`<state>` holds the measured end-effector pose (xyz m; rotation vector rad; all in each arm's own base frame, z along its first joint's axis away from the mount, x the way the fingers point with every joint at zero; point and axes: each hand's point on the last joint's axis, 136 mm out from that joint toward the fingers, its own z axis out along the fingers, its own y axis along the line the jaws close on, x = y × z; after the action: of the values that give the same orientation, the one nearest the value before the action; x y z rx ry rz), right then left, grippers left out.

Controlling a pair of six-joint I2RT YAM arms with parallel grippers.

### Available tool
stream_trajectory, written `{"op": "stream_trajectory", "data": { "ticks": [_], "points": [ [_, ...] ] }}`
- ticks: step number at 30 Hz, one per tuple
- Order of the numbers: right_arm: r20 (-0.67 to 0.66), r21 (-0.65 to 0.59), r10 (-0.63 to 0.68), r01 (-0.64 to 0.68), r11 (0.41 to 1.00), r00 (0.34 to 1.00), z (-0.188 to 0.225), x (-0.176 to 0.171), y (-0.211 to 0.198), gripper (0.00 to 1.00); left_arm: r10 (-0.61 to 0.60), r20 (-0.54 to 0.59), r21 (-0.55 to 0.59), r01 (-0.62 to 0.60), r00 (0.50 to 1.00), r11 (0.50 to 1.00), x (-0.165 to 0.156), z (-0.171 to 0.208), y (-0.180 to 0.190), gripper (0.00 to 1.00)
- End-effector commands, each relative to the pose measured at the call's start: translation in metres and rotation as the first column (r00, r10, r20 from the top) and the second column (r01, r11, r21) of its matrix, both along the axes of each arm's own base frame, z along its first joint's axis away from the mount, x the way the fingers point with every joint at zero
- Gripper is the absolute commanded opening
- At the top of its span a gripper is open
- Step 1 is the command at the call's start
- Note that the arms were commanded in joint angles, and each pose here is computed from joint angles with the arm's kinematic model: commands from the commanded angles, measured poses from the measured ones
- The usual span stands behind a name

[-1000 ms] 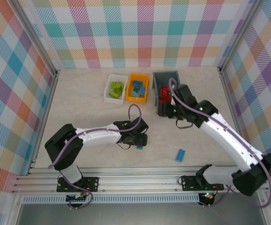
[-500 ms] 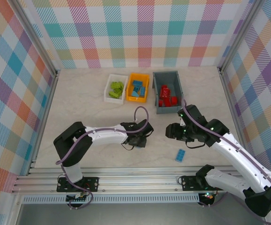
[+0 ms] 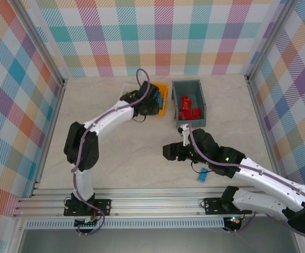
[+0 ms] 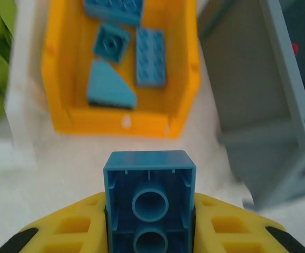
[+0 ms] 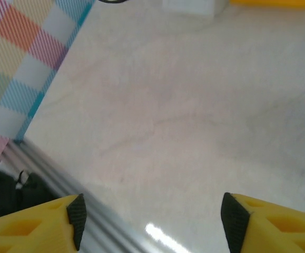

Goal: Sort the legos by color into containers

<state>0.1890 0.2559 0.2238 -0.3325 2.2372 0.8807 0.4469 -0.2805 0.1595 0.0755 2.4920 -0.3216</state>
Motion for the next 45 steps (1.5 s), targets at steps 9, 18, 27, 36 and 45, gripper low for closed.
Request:
{"op": "stream_trajectory", "data": {
  "ticks": [9, 18, 27, 36, 45],
  "points": [
    [0.223, 0.045, -0.167, 0.161, 0.986, 0.960, 0.042, 0.049, 0.001, 0.75, 0.022, -0.003, 0.056, -0.022, 1.000, 0.998, 0.112, -0.034, 0.001, 0.30],
    [0.002, -0.140, -0.432, 0.428, 0.893, 0.902, -0.007, 0.043, -0.064, 0.77, 0.005, -0.024, 0.002, -0.005, 1.000, 1.000, 0.118, -0.036, -0.010, 0.61],
    [-0.241, -0.569, -0.711, 0.498, 0.655, 0.661, -0.084, -0.002, -0.133, 0.76, -0.061, 0.072, -0.078, 0.067, 0.995, 0.995, 0.069, 0.057, -0.036, 0.62],
    [-0.514, -0.583, -0.730, 0.440, 0.683, 0.451, -0.164, -0.029, -0.143, 0.77, -0.212, 0.097, -0.215, 0.229, 0.972, 0.949, -0.084, 0.088, -0.065, 0.62],
    [-0.570, -0.625, -0.746, 0.407, 0.666, 0.344, -0.198, -0.040, -0.147, 0.72, -0.266, 0.065, -0.295, 0.273, 0.962, 0.915, -0.213, 0.056, -0.065, 0.63]
  ]
}}
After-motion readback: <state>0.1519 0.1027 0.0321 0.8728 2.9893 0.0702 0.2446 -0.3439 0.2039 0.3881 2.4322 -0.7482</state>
